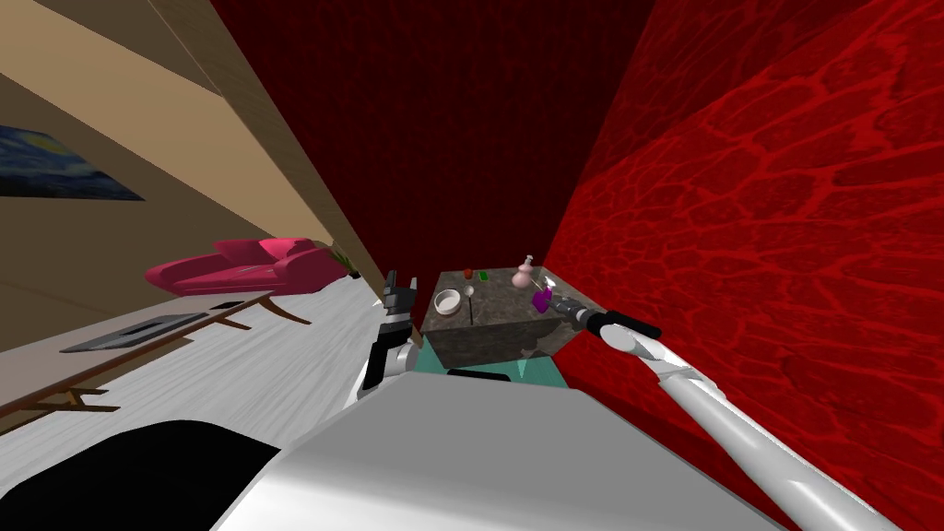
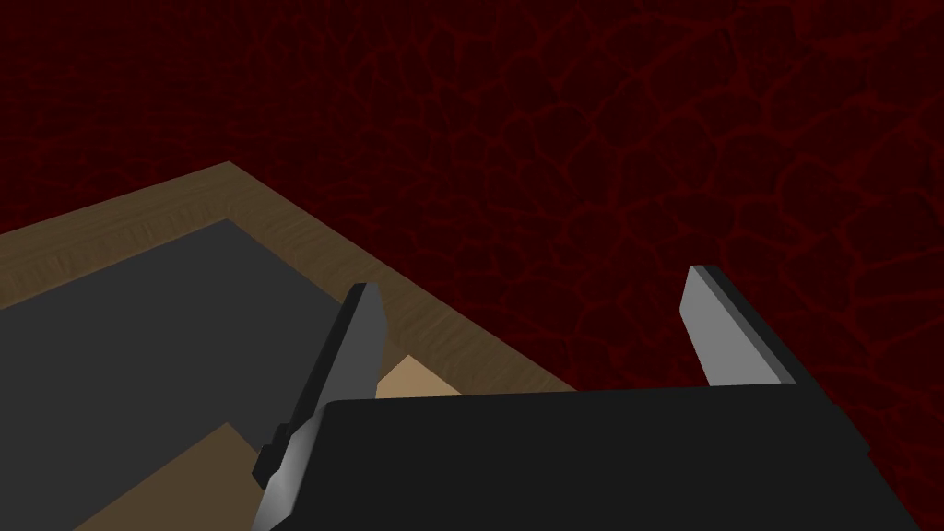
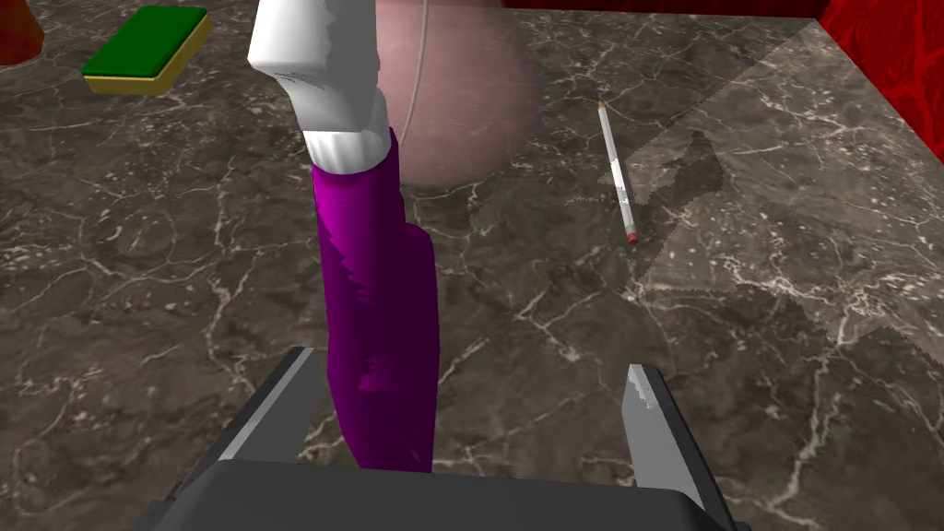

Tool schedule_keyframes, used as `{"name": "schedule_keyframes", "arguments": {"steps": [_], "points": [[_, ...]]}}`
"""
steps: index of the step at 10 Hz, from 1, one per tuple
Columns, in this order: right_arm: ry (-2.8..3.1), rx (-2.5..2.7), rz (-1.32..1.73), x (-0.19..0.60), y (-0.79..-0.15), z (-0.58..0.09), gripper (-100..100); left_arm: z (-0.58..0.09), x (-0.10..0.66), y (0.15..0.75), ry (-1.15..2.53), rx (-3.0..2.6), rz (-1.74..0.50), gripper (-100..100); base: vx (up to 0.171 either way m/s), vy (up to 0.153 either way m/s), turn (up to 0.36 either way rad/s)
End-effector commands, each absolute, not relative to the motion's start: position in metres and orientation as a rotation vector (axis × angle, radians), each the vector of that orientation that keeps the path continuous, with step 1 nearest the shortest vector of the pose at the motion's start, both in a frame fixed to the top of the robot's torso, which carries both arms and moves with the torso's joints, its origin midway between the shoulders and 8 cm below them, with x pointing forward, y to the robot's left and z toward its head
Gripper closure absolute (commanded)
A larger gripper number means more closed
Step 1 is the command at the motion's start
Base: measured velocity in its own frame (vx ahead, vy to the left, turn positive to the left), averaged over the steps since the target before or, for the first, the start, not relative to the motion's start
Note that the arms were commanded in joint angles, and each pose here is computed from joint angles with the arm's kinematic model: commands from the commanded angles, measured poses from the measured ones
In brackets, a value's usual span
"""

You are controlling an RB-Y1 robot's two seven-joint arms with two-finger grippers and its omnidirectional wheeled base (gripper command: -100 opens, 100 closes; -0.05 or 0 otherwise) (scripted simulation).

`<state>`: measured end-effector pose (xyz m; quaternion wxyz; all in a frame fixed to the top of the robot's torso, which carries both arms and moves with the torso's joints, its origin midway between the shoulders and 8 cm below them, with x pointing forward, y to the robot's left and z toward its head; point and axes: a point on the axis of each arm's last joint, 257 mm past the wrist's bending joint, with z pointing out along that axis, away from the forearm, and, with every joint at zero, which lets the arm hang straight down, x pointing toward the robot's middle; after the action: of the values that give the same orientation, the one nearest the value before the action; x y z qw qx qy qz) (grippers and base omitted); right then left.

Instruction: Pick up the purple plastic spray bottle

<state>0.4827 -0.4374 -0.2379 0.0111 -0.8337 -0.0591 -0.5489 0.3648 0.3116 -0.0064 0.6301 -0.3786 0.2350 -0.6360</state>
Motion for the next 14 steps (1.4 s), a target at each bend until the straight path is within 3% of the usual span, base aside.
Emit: {"name": "schedule_keyframes", "arguments": {"steps": [1, 14], "points": [[-0.161, -2.6, -1.709, 0.495, -0.436, -0.244, -100, -0.006, 0.365, 0.312, 0.538, -0.867, -1.456, 0, -0.059, -0.056, -0.046], [-0.171, -2.572, -1.647, 0.586, -0.353, -0.273, -100, -0.006, 0.365, 0.312, 0.538, -0.867, -1.457, 0, -0.046, -0.041, -0.048]]}}
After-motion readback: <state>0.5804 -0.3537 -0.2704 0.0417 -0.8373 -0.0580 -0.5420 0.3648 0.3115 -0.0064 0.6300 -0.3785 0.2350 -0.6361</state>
